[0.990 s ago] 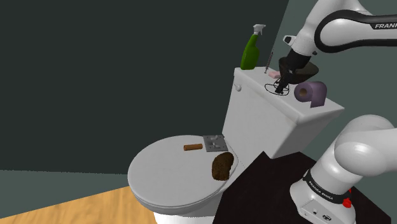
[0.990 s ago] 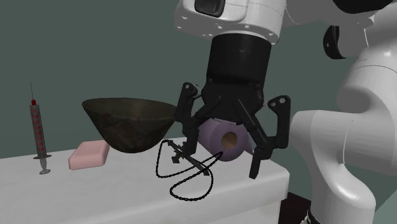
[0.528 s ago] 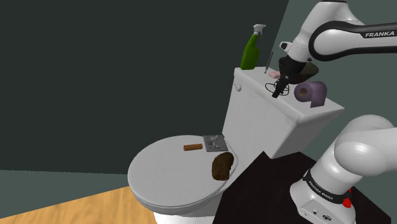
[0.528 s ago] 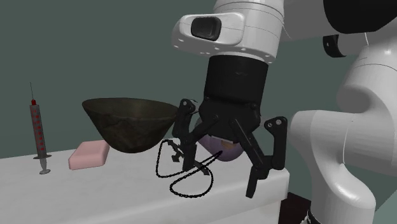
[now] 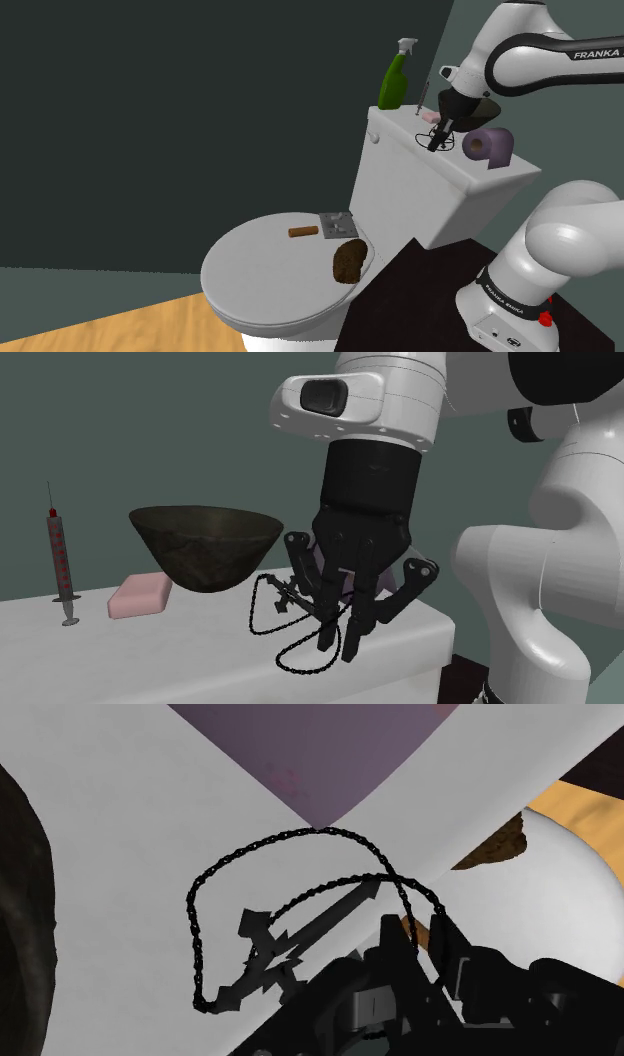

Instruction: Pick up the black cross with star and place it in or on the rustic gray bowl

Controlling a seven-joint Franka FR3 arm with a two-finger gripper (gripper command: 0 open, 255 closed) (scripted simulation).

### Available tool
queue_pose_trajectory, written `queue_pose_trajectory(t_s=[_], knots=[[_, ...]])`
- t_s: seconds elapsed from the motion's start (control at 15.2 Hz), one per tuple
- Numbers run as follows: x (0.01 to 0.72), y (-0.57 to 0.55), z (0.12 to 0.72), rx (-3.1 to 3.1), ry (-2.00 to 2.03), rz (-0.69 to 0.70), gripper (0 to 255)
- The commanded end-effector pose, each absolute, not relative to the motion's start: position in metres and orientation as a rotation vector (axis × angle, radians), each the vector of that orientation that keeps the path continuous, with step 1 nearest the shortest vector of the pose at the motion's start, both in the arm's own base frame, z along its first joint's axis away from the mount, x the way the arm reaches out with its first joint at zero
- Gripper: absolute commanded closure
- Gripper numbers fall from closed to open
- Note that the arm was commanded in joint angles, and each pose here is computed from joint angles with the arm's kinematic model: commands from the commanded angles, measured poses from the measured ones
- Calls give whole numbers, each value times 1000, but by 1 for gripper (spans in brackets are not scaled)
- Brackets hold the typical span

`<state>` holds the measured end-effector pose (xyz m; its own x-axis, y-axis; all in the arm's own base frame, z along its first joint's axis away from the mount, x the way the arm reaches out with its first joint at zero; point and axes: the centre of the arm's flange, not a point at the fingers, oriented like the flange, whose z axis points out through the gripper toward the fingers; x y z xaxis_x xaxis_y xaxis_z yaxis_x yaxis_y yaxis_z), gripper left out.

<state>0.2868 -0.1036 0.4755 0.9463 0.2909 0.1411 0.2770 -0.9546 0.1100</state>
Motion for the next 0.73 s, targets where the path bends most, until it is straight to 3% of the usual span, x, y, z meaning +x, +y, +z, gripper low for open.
queue_pose_trajectory(t_s=[0.0,0.66], knots=[[287,-104,476,3011,440,239,255],[287,-104,497,3011,440,239,255]])
